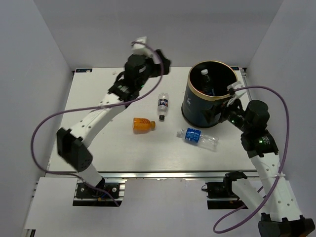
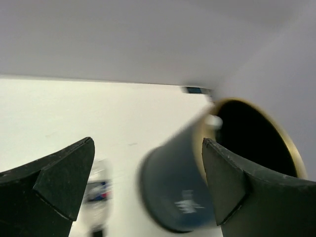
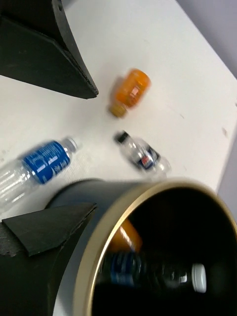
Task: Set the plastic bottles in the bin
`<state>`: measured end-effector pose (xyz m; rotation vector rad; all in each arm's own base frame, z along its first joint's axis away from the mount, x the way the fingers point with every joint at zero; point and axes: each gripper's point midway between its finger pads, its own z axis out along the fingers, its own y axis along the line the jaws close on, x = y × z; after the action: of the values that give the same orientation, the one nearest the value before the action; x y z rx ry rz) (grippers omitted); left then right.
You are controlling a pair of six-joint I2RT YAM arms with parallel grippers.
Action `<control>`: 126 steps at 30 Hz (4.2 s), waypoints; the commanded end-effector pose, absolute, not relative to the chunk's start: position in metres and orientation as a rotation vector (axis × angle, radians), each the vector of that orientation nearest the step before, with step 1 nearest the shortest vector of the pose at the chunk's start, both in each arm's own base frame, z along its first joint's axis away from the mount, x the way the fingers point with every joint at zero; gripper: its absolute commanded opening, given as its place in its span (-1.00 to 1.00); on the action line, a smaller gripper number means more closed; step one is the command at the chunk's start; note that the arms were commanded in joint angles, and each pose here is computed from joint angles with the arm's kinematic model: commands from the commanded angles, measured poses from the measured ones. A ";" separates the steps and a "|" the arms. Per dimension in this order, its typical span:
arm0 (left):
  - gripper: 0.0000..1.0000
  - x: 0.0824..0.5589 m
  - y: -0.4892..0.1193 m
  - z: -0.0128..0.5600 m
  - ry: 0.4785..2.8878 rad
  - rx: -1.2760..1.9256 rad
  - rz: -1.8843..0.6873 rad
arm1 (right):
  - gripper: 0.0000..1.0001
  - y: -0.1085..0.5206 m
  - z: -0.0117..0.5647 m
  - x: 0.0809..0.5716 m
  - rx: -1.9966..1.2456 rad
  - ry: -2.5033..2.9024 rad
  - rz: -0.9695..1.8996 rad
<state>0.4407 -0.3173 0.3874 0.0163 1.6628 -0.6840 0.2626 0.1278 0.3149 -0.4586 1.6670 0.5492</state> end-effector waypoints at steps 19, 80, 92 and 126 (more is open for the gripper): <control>0.96 0.318 -0.068 0.203 1.829 -0.839 -0.074 | 0.79 0.163 0.110 0.251 -1.076 2.329 -0.221; 0.96 0.314 -0.150 0.126 2.270 -0.856 -0.312 | 0.79 0.090 0.426 0.409 -0.028 1.492 0.056; 0.96 0.337 -0.177 0.081 2.274 -1.094 -0.350 | 0.79 0.009 0.421 0.380 0.178 1.570 -0.076; 0.96 0.307 -0.164 0.090 2.392 -0.982 -0.044 | 0.79 -0.008 0.414 0.360 0.142 1.582 -0.049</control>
<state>0.3322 -0.1767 0.0791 -0.9949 2.3497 -0.0781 0.3651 -0.0079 0.3936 0.1505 1.6359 -0.0533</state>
